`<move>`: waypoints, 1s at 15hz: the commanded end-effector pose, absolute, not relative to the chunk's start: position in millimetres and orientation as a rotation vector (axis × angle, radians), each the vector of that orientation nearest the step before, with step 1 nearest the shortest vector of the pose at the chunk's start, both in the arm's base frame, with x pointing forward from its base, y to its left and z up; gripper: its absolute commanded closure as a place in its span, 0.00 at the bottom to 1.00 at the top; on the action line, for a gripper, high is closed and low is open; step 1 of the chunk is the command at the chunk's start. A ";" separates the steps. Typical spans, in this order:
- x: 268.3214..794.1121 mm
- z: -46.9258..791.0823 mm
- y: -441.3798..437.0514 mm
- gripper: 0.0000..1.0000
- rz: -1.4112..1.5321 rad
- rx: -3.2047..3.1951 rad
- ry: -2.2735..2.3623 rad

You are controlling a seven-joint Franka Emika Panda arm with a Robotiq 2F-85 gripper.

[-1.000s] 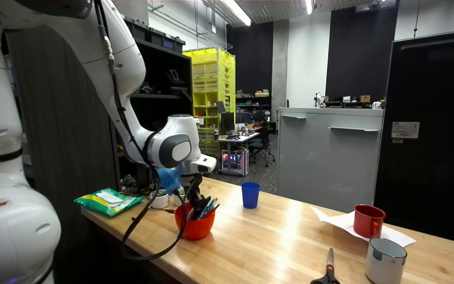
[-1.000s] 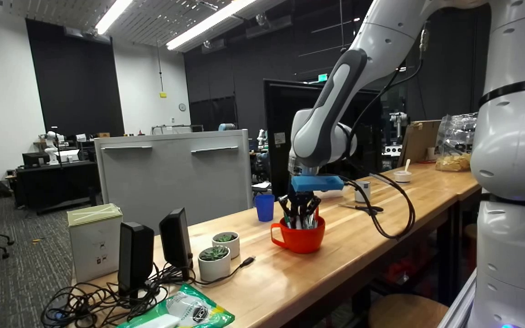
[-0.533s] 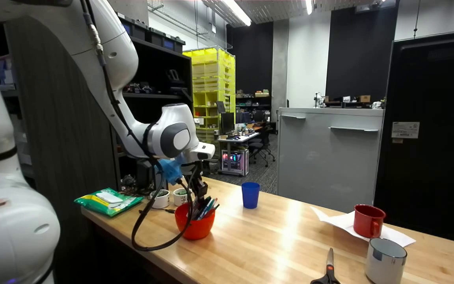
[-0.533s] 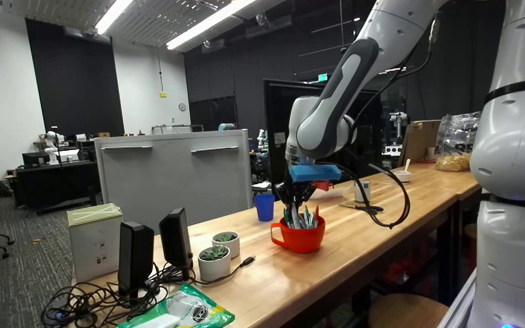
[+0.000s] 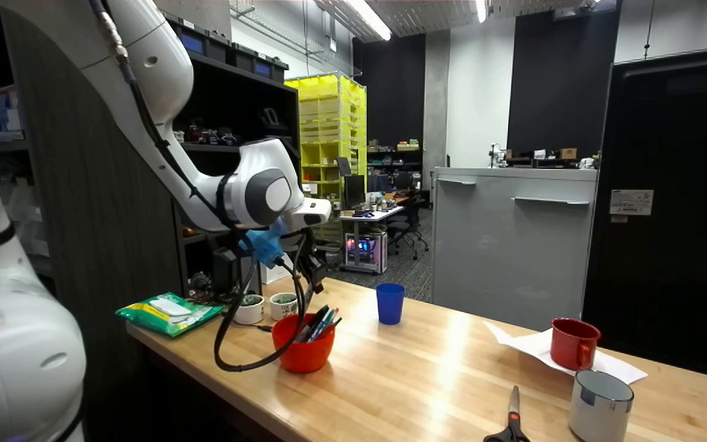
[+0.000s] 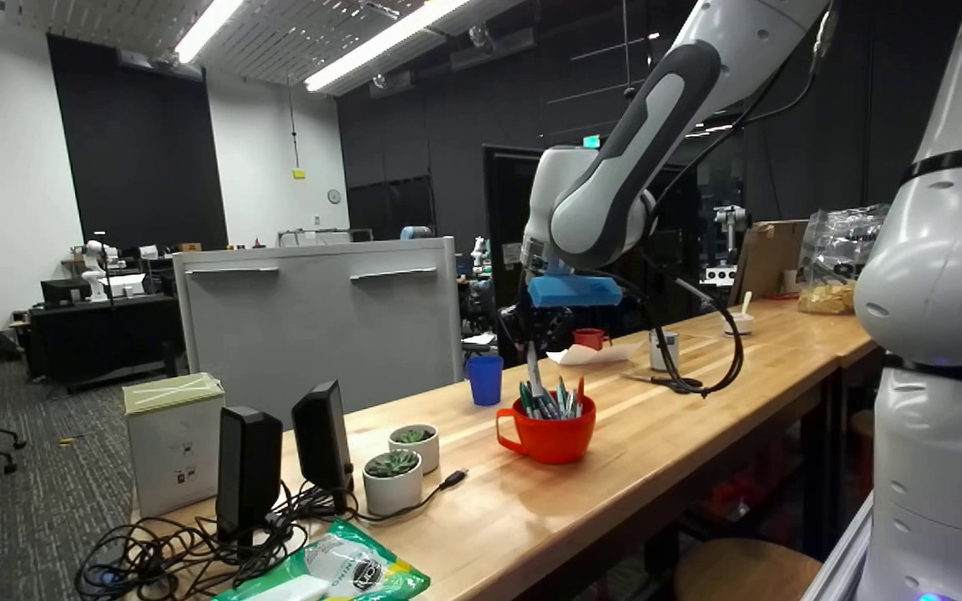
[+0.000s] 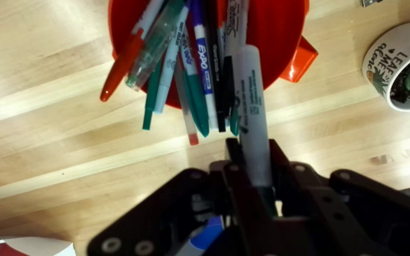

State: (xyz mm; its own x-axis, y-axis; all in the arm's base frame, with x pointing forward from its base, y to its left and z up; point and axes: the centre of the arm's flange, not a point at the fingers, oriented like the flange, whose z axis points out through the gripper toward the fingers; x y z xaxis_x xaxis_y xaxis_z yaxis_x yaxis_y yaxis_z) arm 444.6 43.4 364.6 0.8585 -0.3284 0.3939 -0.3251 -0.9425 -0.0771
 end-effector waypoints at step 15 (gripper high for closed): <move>406.8 430.7 34.8 0.95 -1.042 -3.082 0.616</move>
State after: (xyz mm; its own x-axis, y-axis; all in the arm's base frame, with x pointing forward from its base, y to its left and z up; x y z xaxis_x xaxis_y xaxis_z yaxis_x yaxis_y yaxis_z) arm 426.8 39.1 421.8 0.7651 -0.2958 0.5720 -0.3615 -0.9324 0.0014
